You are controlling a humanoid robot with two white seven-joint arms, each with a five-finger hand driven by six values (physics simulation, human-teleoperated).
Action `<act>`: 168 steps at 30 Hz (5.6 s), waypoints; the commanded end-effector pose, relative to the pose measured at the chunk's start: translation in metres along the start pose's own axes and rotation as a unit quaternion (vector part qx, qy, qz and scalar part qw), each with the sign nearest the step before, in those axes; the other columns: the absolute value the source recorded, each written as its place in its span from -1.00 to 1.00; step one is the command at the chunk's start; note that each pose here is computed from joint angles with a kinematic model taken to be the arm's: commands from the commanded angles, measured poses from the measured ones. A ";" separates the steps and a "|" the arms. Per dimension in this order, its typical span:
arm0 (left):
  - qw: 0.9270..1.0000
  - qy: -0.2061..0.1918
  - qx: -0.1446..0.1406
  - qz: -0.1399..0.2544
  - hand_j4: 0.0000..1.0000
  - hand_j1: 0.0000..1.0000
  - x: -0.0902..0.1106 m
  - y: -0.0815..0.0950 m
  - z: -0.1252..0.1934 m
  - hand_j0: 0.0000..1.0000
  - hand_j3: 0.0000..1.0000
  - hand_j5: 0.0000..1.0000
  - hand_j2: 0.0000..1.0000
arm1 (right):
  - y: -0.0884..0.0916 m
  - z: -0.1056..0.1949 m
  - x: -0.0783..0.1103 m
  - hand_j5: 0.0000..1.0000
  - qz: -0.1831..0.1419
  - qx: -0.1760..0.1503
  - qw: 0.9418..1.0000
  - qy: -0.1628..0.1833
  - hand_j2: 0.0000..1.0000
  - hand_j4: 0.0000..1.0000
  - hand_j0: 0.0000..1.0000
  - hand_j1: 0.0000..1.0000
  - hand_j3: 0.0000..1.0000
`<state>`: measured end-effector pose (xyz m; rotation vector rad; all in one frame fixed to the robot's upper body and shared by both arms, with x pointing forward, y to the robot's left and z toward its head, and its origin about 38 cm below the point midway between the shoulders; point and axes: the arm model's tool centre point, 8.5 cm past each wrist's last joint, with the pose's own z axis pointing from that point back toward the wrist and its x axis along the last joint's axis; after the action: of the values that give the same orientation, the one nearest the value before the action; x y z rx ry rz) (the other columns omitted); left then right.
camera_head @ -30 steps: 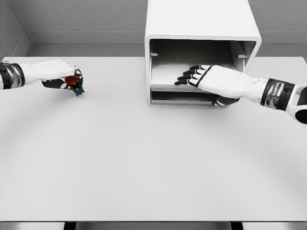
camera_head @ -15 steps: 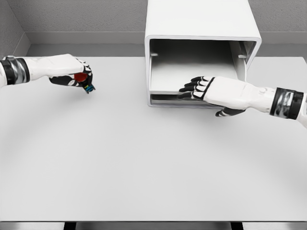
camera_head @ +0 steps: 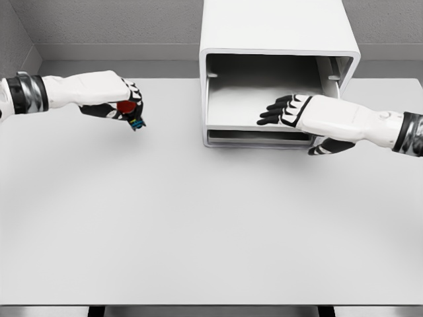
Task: Slide open multi-storey tabletop storage cabinets and put open load switch and slide close multi-storey tabletop storage cabinets
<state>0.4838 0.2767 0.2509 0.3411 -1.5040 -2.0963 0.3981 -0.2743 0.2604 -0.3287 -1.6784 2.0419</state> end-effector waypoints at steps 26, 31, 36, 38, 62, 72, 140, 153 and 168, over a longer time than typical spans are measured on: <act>0.995 -0.083 0.024 -0.051 -0.26 -0.26 0.063 0.032 0.015 -0.26 -0.26 -0.26 -0.26 | 0.027 -0.009 -0.009 1.00 -0.041 0.019 0.996 0.071 1.00 1.00 1.00 1.00 1.00; 0.994 -0.092 0.026 -0.056 -0.26 -0.26 0.070 0.036 0.017 -0.26 -0.26 -0.26 -0.26 | 0.031 -0.007 -0.008 1.00 -0.040 0.023 0.997 0.066 1.00 1.00 1.00 1.00 1.00; 0.994 -0.087 0.028 -0.056 -0.26 -0.26 0.068 0.036 0.021 -0.26 -0.26 -0.26 -0.26 | 0.032 -0.004 -0.002 1.00 -0.022 0.027 0.999 0.040 1.00 1.00 1.00 1.00 1.00; 0.994 -0.087 0.027 -0.057 -0.26 -0.26 0.068 0.036 0.021 -0.26 -0.26 -0.26 -0.26 | 0.032 -0.005 0.002 1.00 -0.014 0.026 0.999 0.025 1.00 1.00 1.00 1.00 1.00; 0.991 -0.101 0.041 -0.082 -0.26 -0.26 0.079 0.059 0.020 -0.26 -0.26 -0.26 -0.26 | 0.019 0.031 0.001 1.00 -0.061 -0.009 0.998 -0.004 1.00 1.00 1.00 1.00 1.00; 0.988 -0.108 0.054 -0.095 -0.27 -0.27 0.086 0.072 0.023 -0.27 -0.27 -0.27 -0.27 | 0.037 0.038 0.004 1.00 -0.097 -0.012 0.995 -0.005 1.00 1.00 1.00 1.00 1.00; 0.972 -0.174 0.104 -0.122 -0.21 -0.21 0.124 0.115 -0.008 -0.21 -0.21 -0.21 -0.21 | 0.020 0.036 0.001 1.00 -0.085 -0.046 0.995 -0.003 1.00 1.00 1.00 1.00 1.00; 0.962 -0.218 0.106 -0.125 -0.21 -0.21 0.148 0.121 -0.041 -0.21 -0.21 -0.21 -0.21 | 0.015 0.051 -0.001 1.00 -0.106 -0.051 0.993 -0.004 1.00 1.00 1.00 1.00 1.00; 0.962 -0.226 0.099 -0.116 -0.21 -0.21 0.150 0.124 -0.093 -0.21 -0.21 -0.21 -0.21 | 0.021 0.053 0.000 1.00 -0.112 -0.047 0.993 -0.002 1.00 1.00 1.00 1.00 1.00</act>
<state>0.4344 0.0934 0.3493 0.1132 -2.0328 -2.3318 0.3693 -0.3217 0.2509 -0.1619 -1.7300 1.8135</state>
